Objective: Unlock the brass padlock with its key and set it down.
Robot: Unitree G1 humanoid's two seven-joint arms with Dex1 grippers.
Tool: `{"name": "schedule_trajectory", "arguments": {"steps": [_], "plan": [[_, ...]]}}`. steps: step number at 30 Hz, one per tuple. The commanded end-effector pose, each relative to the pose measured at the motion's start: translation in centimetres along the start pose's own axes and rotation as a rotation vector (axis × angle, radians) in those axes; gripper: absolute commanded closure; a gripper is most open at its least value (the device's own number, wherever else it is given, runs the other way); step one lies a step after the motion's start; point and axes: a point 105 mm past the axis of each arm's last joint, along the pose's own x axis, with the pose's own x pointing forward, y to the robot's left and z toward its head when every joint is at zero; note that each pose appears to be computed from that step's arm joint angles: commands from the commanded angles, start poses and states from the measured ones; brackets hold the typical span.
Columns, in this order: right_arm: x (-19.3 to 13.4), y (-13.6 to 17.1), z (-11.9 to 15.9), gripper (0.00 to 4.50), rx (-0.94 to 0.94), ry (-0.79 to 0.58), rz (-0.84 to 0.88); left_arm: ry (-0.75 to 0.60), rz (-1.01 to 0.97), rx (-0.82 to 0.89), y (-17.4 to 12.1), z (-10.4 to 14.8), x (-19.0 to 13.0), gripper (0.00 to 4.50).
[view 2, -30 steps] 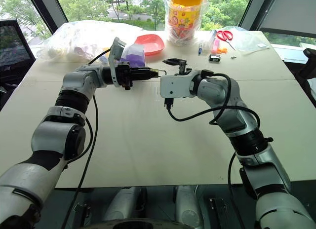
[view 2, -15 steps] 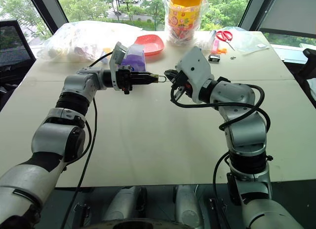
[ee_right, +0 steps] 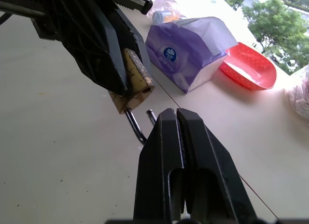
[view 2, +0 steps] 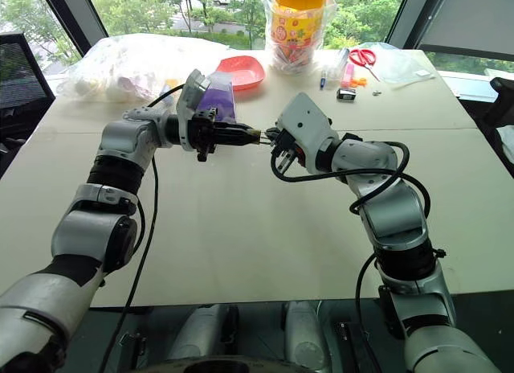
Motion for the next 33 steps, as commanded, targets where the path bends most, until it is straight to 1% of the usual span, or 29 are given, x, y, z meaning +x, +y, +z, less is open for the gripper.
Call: {"name": "schedule_trajectory", "arguments": {"steps": [1,4,7,10,12,15,18,20,22,23,26,28,31,33], "plan": [[-0.4,1.1,-0.6,4.47,-0.002,0.007,0.064,-0.073,-0.006,0.056,-0.5,2.8,0.1,4.50],[-1.0,3.3,-0.9,4.47,0.027,0.008,0.168,-0.135,0.093,0.070,1.0,3.8,0.3,4.50],[-1.7,4.4,-0.4,4.47,0.061,-0.014,0.207,-0.123,0.117,0.075,1.5,3.3,0.7,4.50],[-3.6,5.3,-1.9,4.47,0.036,0.085,0.245,-0.097,0.154,-0.007,2.6,1.1,1.6,4.50],[-4.4,5.6,-2.4,4.47,0.013,0.127,0.252,-0.094,0.157,-0.073,2.9,-0.2,2.1,4.50],[-5.1,3.8,-2.6,4.47,-0.037,0.172,0.142,-0.149,0.144,-0.208,3.1,-1.1,2.7,4.50],[-5.6,1.2,-3.1,4.47,-0.087,0.217,0.021,-0.154,0.095,-0.239,2.5,-1.1,3.1,4.50],[-5.7,0.8,-3.1,4.47,-0.084,0.216,0.003,-0.146,0.100,-0.252,2.6,-1.3,3.2,4.50],[-5.8,0.8,-3.0,4.47,-0.068,0.209,0.004,-0.125,0.148,-0.335,3.1,-2.5,3.6,4.50],[-5.8,1.0,-3.0,4.47,-0.044,0.205,0.009,-0.117,0.179,-0.413,3.4,-3.5,3.8,4.50],[-5.9,1.3,-3.0,4.47,-0.024,0.203,0.020,-0.092,0.214,-0.568,3.4,-5.5,4.1,4.50],[-6.0,1.3,-3.1,4.47,-0.028,0.208,0.018,-0.023,0.283,-0.650,3.7,-7.8,4.2,4.50],[-5.9,1.3,-3.1,4.47,-0.028,0.210,0.016,0.037,0.429,-0.709,4.6,-10.2,3.9,4.50],[-5.8,1.3,-3.1,4.47,-0.027,0.209,0.015,0.079,0.533,-0.704,5.4,-11.7,3.4,4.50]]}}
